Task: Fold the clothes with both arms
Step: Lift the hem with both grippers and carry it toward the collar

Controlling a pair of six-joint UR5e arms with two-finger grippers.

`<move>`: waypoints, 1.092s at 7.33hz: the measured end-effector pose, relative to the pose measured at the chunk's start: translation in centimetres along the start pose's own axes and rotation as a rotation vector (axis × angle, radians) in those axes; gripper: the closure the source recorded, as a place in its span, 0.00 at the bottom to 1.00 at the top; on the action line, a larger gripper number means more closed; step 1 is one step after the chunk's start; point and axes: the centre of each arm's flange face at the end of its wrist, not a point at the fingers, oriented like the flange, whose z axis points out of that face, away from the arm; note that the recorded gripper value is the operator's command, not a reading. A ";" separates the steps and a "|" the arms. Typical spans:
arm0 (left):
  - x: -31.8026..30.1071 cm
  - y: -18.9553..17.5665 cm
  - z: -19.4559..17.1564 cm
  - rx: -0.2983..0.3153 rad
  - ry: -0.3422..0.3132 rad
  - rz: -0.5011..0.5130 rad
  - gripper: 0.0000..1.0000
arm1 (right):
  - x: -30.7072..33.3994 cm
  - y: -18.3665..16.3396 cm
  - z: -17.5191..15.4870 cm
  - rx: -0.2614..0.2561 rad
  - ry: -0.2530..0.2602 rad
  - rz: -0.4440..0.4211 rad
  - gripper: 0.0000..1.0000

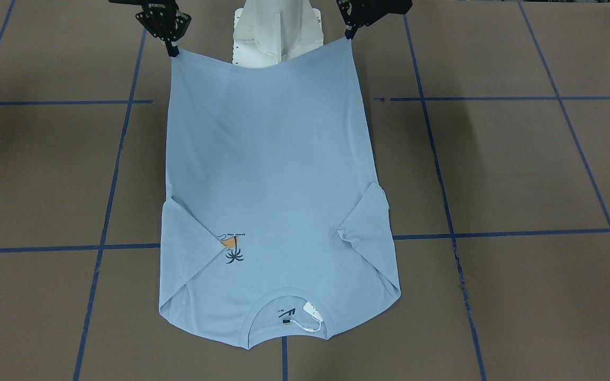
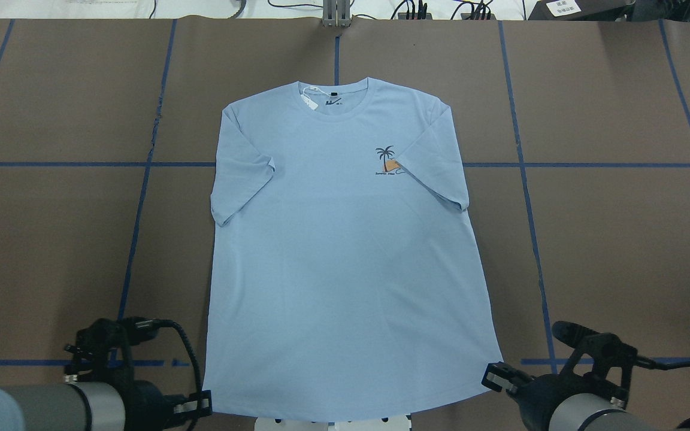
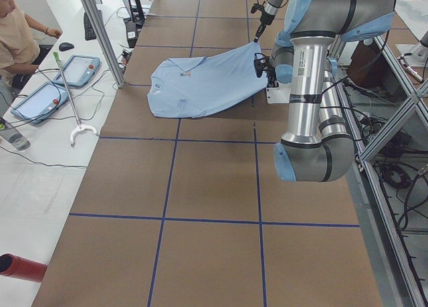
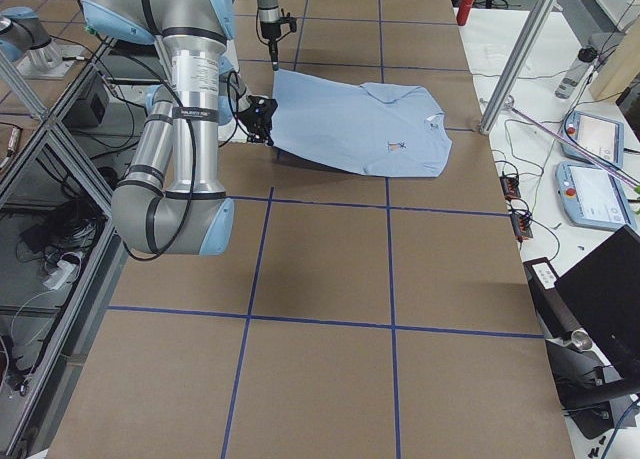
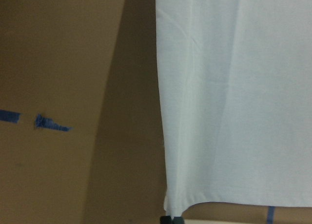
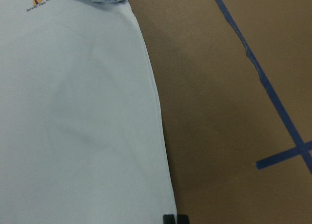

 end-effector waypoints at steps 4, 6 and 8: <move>1.6 -5.2 -6.7 0.073 0.042 0.132 1.00 | -1.8 -6.3 -4.6 -0.032 0.017 -0.007 1.00; 2.6 -10.8 -8.3 0.156 0.013 0.206 1.00 | -4.5 -10.7 -3.1 0.000 0.017 -0.027 1.00; 3.4 -16.7 -8.8 0.235 -0.044 0.247 1.00 | -8.8 -15.3 0.1 0.064 0.035 -0.035 1.00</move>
